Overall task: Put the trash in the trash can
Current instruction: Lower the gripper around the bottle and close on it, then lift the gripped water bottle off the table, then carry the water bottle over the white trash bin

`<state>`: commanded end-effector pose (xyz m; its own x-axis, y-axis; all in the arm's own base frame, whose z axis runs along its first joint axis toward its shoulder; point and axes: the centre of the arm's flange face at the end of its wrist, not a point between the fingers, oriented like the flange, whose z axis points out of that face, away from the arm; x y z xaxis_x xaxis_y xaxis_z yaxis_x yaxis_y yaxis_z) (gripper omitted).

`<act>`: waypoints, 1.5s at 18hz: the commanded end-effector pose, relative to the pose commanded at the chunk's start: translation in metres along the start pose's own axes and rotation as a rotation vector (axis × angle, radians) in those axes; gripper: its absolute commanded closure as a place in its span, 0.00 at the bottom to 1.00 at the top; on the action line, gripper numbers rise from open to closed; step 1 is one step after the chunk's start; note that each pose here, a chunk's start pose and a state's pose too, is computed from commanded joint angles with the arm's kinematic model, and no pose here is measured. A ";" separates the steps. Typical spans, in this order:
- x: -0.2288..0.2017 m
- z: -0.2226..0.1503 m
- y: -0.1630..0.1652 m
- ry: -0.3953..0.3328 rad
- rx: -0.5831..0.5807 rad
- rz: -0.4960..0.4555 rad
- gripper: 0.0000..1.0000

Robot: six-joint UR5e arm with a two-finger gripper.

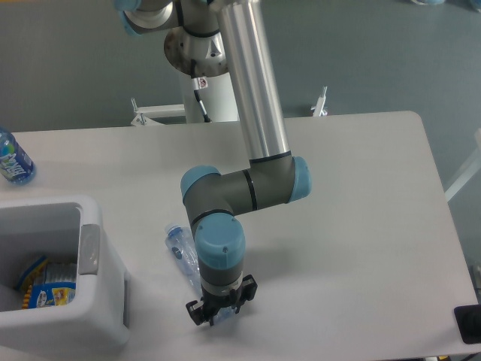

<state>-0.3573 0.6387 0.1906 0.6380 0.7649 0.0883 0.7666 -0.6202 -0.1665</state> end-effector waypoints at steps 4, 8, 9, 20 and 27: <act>0.001 -0.061 -0.010 0.012 0.087 0.003 0.44; -0.041 -0.193 -0.037 0.035 0.289 -0.055 0.44; -0.041 -0.216 -0.040 0.041 0.330 -0.063 0.44; 0.011 -0.387 -0.035 0.145 0.686 0.010 0.44; 0.078 -0.424 -0.005 0.224 0.804 0.114 0.44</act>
<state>-0.2805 0.6278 0.6150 0.7726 0.6001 0.2074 0.4656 -0.3134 -0.8276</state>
